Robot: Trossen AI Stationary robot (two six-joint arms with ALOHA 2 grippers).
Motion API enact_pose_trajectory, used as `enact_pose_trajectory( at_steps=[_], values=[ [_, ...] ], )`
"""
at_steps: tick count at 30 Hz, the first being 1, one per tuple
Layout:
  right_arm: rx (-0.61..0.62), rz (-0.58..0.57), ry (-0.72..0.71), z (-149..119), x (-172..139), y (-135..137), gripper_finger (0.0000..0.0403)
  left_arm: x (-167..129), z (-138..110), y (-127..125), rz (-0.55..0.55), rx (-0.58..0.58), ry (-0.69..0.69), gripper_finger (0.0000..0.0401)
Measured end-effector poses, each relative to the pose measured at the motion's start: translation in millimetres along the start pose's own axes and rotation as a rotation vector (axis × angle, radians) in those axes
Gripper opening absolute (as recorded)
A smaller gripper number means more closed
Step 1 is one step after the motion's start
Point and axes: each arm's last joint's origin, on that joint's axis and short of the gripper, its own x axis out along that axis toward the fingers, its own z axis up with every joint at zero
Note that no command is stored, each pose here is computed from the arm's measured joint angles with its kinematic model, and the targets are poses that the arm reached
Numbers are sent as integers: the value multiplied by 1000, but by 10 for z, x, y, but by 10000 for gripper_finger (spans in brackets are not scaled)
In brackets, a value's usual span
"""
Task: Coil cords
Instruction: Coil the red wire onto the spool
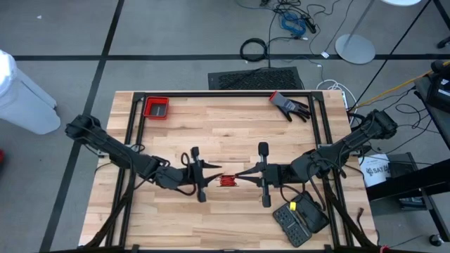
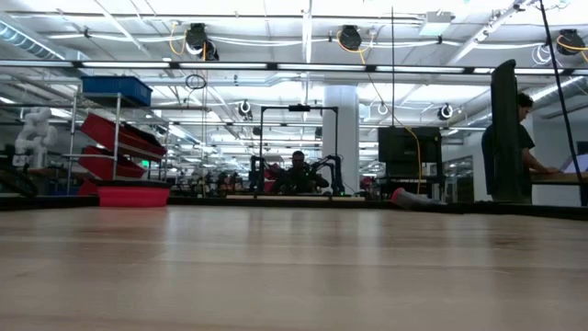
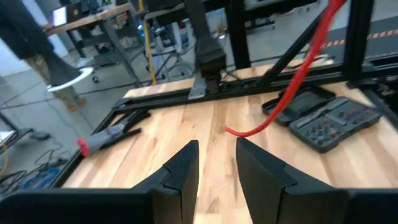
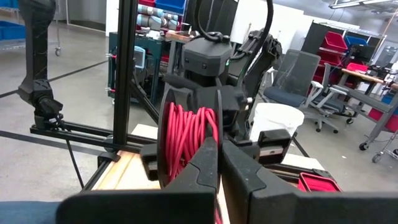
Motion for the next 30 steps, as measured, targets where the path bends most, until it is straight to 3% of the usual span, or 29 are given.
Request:
enact_pose_trajectory(
  at_steps=[6, 30],
  values=[
    [0, 0, 0, 1, 0, 0, 0, 148, -64, -74, -57, 12, -29, 114],
    [-10, 1, 4, 9, -19, -8, 0, 203, -112, -59, 3, 61, -7, 114]
  ],
)
